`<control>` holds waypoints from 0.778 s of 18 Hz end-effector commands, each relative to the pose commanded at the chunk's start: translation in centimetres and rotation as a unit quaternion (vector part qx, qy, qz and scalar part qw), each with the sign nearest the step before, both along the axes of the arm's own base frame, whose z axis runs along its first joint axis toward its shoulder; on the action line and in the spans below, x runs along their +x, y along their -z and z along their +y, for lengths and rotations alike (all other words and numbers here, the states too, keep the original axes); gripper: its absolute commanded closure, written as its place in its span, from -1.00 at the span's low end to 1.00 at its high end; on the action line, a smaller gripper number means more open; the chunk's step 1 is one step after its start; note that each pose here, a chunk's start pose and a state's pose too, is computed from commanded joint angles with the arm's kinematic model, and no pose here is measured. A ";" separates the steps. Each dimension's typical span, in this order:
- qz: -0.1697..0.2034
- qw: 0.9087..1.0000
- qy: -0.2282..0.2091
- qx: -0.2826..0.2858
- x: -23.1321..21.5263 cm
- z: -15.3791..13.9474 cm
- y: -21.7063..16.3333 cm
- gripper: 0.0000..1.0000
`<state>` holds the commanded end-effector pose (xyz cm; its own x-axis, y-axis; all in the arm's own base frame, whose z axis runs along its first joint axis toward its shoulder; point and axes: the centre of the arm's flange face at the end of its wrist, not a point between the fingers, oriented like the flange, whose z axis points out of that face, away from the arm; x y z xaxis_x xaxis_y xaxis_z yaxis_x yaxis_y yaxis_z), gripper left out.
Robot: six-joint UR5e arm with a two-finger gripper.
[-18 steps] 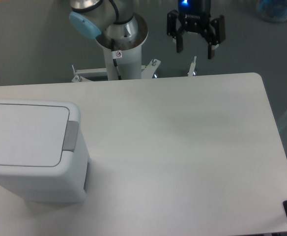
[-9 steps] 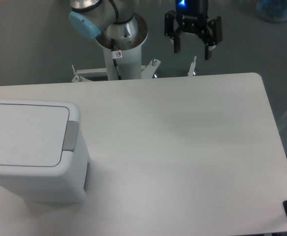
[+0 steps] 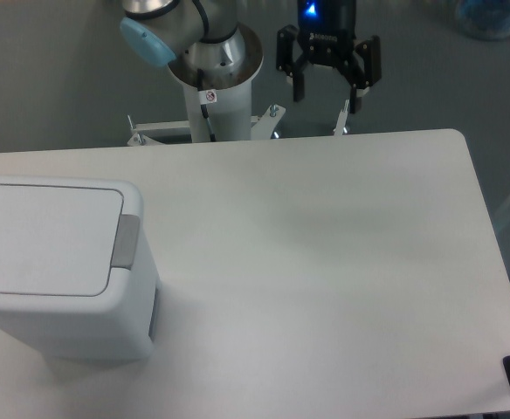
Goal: Open the trash can
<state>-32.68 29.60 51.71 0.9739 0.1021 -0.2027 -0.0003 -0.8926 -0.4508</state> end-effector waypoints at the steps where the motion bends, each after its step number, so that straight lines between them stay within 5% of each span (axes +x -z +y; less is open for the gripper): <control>1: -0.008 1.000 -0.014 0.013 0.1 0.3 -0.4 -1.00; 7: -0.081 0.992 -0.053 0.078 1.4 5.4 -1.1 -1.00; 14: -0.074 0.992 -0.044 0.094 1.2 6.2 -1.5 -1.00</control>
